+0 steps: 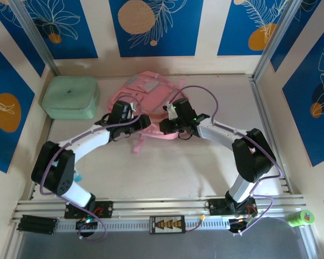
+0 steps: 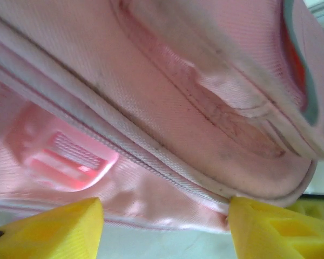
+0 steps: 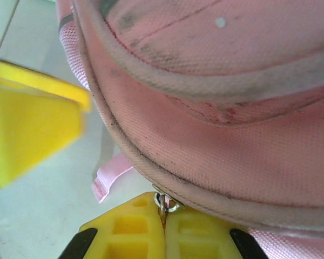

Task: Pack the student bag

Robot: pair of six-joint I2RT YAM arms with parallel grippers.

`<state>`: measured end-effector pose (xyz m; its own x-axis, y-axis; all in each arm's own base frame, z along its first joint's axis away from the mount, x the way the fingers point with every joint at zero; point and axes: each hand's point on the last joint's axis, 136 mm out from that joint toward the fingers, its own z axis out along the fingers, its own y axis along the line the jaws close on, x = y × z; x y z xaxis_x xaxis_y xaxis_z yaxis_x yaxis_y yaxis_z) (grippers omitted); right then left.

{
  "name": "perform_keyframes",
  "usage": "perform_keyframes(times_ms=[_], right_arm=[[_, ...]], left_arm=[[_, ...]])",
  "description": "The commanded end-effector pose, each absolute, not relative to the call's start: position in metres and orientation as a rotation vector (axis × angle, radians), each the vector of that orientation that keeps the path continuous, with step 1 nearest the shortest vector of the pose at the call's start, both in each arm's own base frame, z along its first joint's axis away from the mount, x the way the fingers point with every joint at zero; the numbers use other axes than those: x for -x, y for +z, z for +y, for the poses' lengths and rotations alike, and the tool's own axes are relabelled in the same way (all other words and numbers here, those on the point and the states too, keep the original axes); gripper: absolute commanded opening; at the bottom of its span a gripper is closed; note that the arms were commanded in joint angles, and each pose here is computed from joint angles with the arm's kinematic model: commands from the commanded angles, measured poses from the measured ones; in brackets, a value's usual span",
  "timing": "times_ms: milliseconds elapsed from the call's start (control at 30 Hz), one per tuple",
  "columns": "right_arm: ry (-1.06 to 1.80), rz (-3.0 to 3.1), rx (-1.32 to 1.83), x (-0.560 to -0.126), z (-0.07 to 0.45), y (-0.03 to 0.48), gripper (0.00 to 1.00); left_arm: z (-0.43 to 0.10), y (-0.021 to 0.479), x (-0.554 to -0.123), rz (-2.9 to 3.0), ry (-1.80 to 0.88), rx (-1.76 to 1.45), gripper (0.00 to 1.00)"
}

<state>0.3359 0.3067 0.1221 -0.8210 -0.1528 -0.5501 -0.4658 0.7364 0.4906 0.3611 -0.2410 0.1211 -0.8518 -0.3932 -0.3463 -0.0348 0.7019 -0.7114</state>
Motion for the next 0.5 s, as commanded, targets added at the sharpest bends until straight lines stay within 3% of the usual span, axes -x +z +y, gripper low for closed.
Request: perform_keyframes(times_ms=[0, 333, 467], right_arm=[[0.936, 2.401, 0.499, -0.336, 0.321, 0.139, 0.00], [0.938, 2.403, 0.500, -0.335, 0.322, 0.139, 0.00], [0.938, 2.399, 0.503, -0.336, 0.323, 0.140, 0.00]], left_arm=[[-0.258, 0.161, -0.386, 2.201, -1.286, 0.543, 0.60], [-0.246, 0.141, -0.390, 2.171, -1.226, 0.648, 0.59], [-0.248, 0.131, -0.393, 2.201, -1.205, 0.659, 0.50]])
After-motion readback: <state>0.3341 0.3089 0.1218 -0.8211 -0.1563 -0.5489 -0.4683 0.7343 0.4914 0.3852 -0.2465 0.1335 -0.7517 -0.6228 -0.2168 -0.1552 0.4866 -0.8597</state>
